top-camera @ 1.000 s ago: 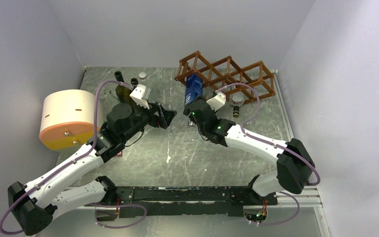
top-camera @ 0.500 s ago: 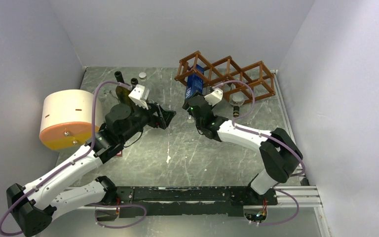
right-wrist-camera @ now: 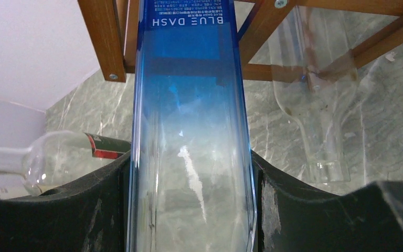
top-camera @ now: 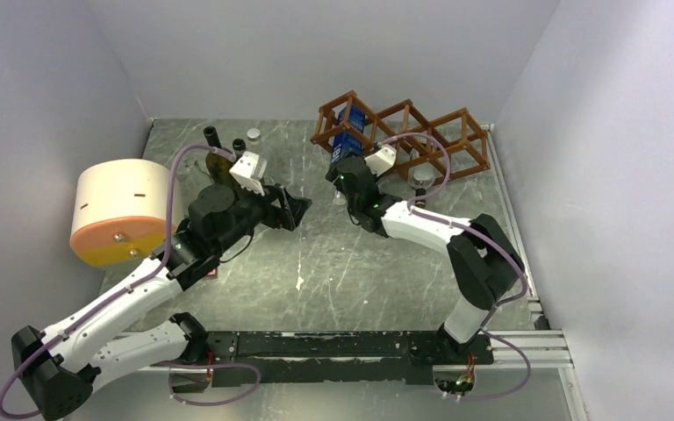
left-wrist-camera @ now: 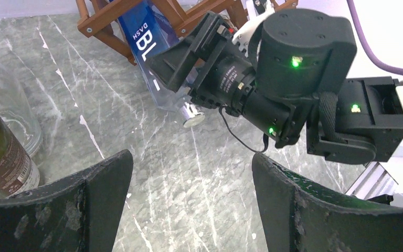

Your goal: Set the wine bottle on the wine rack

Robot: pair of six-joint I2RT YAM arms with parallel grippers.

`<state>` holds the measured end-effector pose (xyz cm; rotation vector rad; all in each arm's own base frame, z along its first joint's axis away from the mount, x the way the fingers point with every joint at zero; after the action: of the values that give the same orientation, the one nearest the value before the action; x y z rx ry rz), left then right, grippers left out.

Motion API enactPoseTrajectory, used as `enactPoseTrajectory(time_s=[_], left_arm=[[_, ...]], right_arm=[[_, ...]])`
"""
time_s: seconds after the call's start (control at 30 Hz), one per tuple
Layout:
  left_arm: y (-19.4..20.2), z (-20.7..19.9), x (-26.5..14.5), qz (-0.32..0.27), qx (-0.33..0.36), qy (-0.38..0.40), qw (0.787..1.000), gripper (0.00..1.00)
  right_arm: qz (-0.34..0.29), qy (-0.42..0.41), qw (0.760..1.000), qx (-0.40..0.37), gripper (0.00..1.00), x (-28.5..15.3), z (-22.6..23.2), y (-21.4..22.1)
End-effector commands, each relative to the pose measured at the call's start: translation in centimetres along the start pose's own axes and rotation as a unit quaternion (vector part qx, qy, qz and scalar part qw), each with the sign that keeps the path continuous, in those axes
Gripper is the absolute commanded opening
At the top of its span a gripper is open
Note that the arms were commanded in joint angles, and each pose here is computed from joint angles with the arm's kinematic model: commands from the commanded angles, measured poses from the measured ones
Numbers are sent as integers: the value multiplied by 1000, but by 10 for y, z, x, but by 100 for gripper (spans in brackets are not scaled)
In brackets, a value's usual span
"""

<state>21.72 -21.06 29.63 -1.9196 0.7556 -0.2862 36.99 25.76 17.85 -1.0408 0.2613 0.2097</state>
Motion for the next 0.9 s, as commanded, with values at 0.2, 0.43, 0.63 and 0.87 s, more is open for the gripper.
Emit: enactPoseTrajectory(time_s=[0.2, 0.43, 0.63, 0.87], left_arm=[[-21, -8, -4, -25, 4, 7, 1000, 87], [-20, -8, -3, -22, 4, 8, 1000, 87], [-18, -8, -2, -19, 4, 8, 1000, 87], [-17, -6, -2, -19, 4, 3, 1000, 87]], right_arm=[[-111, 10, 988, 108, 12, 24, 24, -82], [-100, 11, 991, 85, 29, 41, 20, -79], [-87, 10, 995, 56, 41, 51, 23, -73], [-71, -9, 996, 48, 76, 50, 23, -64]])
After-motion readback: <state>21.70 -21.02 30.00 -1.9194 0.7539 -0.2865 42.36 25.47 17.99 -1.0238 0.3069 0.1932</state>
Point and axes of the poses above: each gripper's point midway between its finger pads, its own x axis out along the fingers, its own z axis along the line the jaws close on, y = z × x, the point moved 5 cm from there along -x, back along the fingers, and after that the axes turned 6 degrees about -x, right-handed, at the moved point
